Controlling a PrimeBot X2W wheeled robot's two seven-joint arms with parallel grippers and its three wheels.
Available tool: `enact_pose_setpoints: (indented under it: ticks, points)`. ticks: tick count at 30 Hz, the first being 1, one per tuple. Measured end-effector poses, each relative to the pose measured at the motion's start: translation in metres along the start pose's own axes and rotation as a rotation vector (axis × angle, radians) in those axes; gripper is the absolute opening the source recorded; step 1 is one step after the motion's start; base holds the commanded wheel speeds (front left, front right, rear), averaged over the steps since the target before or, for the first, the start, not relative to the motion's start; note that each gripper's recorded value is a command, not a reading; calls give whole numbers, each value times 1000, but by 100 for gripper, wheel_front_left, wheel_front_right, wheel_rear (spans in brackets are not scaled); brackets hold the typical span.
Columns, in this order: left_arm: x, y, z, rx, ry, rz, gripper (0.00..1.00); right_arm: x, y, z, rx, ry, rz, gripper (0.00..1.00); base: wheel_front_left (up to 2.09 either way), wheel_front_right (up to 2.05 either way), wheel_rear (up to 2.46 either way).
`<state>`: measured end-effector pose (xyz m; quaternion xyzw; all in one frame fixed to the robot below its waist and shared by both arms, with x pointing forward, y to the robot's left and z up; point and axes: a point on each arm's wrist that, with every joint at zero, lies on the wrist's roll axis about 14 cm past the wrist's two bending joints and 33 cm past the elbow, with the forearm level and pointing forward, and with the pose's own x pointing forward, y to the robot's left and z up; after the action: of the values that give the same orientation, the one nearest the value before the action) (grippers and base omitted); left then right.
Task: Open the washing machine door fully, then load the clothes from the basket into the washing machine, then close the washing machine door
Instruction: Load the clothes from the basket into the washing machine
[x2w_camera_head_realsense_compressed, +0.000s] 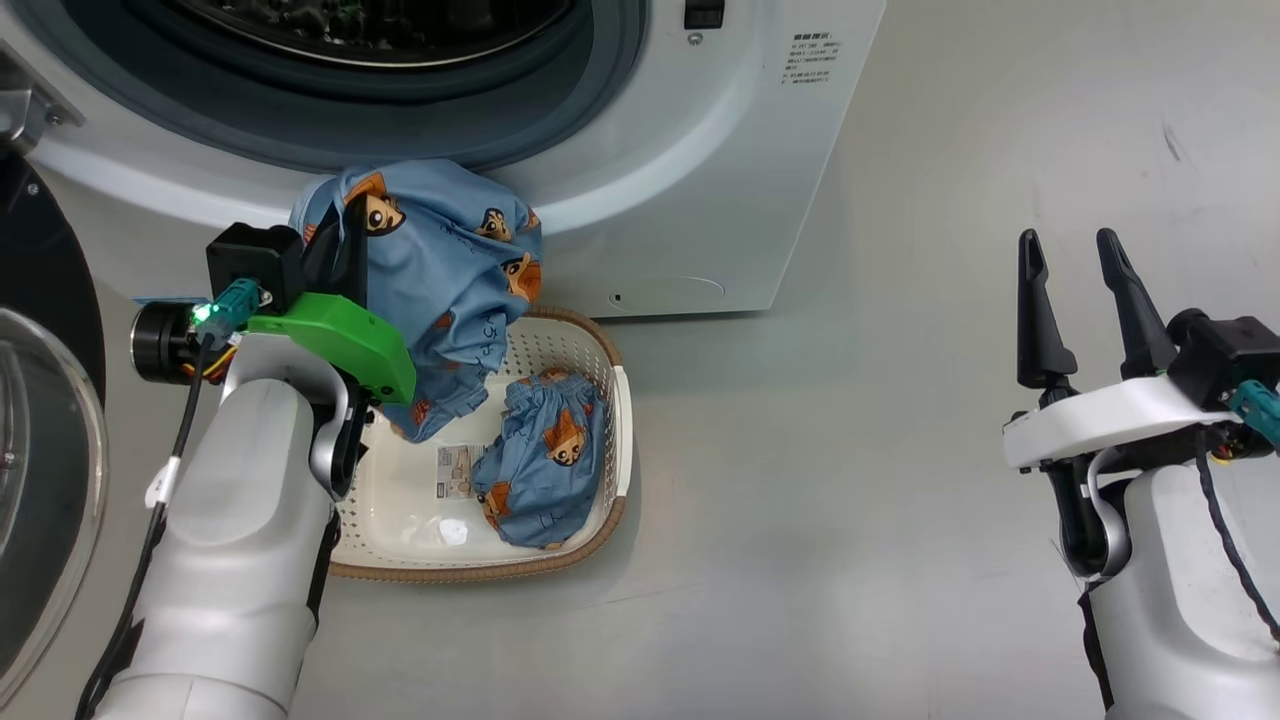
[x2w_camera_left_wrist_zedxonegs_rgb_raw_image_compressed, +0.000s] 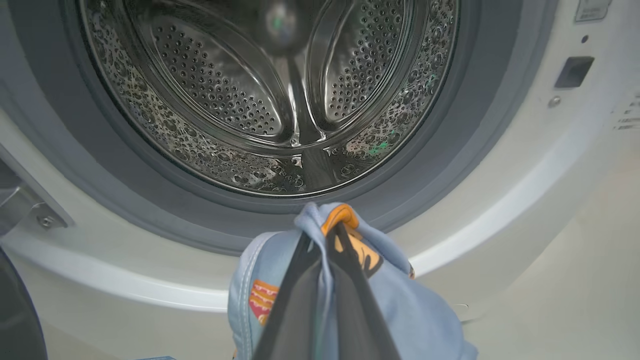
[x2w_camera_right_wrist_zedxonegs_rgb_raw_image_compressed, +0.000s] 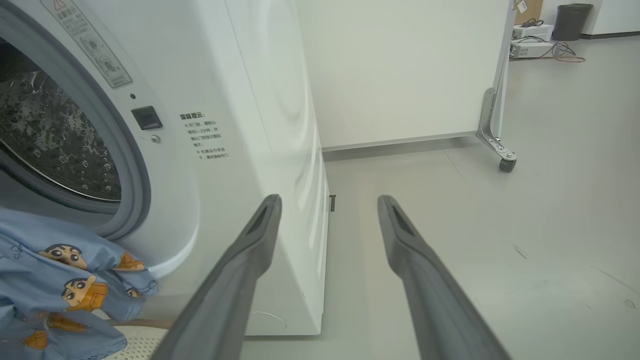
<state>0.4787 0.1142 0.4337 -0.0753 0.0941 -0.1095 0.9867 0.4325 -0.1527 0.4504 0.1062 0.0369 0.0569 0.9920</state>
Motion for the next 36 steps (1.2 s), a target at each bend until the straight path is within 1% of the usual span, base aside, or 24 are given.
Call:
enact_pose_setpoints:
  ticks: [6,10,18,28,36]
  points:
    - [-14,2,26,29,-84,14,0,-8,4,6,-1,-12,9,100,0,0,0]
    - [-30,15,31,40,-104,55,0,-11,9,13,-4,-29,21,100,0,0,0]
    - [-55,19,42,42,-156,83,0,-22,12,23,-11,-53,29,100,0,0,0]
    - [-85,27,50,47,-203,125,0,-38,10,30,-15,-71,20,100,0,0,0]
    - [-108,29,39,39,-191,150,0,-49,8,35,-19,-86,14,100,0,0,0]
